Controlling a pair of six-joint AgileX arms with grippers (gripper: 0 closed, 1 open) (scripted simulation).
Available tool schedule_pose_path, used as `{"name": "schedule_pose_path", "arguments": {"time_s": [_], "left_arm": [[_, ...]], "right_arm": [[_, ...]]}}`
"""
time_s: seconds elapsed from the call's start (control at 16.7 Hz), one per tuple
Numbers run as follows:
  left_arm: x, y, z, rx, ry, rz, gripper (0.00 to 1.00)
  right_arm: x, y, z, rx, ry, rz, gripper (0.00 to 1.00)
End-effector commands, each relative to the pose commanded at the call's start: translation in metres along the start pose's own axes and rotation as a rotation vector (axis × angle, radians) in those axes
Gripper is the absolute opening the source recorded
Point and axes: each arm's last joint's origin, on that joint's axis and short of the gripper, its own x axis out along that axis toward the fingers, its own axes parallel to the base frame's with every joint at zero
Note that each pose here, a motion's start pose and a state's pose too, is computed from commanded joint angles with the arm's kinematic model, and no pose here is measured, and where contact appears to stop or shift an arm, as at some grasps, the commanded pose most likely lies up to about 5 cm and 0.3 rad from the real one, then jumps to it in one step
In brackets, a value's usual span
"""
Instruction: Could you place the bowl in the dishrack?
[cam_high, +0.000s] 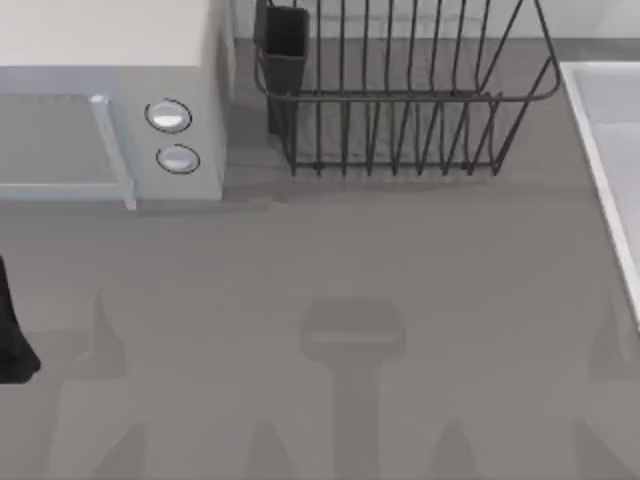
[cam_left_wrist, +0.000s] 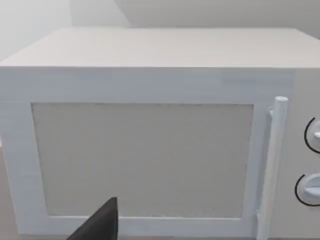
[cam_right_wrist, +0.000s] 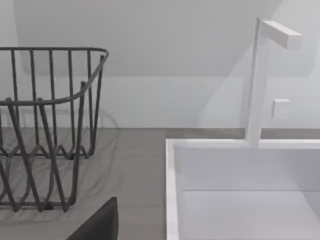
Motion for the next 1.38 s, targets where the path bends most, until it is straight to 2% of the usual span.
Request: {"name": "schedule_pose_path", "arguments": {"time_s": [0.24,0.42,0.6,0.84,1.14,1.38], "left_arm": [[0.0,0.0,0.0,0.0,0.0,0.0,1.0],[0.0,0.0,0.0,0.0,0.0,0.0,1.0],[0.0,0.0,0.0,0.0,0.0,0.0,1.0],[0.0,0.0,0.0,0.0,0.0,0.0,1.0],[0.0,0.0,0.0,0.0,0.0,0.0,1.0],[0.0,0.0,0.0,0.0,0.0,0.0,1.0]], "right_arm": [[0.0,-0.002,0.006,-0.017,0.029,-0.012,1.0],[0.002,-0.008,0.027,-0.072,0.141,-0.058,1.0],[0.014,-0.019,0.053,-0.134,0.349,-0.116,1.0],[0.051,-0.049,0.077,-0.175,0.74,-0.157,1.0],[0.101,-0.106,0.081,-0.122,1.18,-0.115,1.0],[0.125,-0.151,0.077,-0.048,1.369,-0.054,1.0]]}}
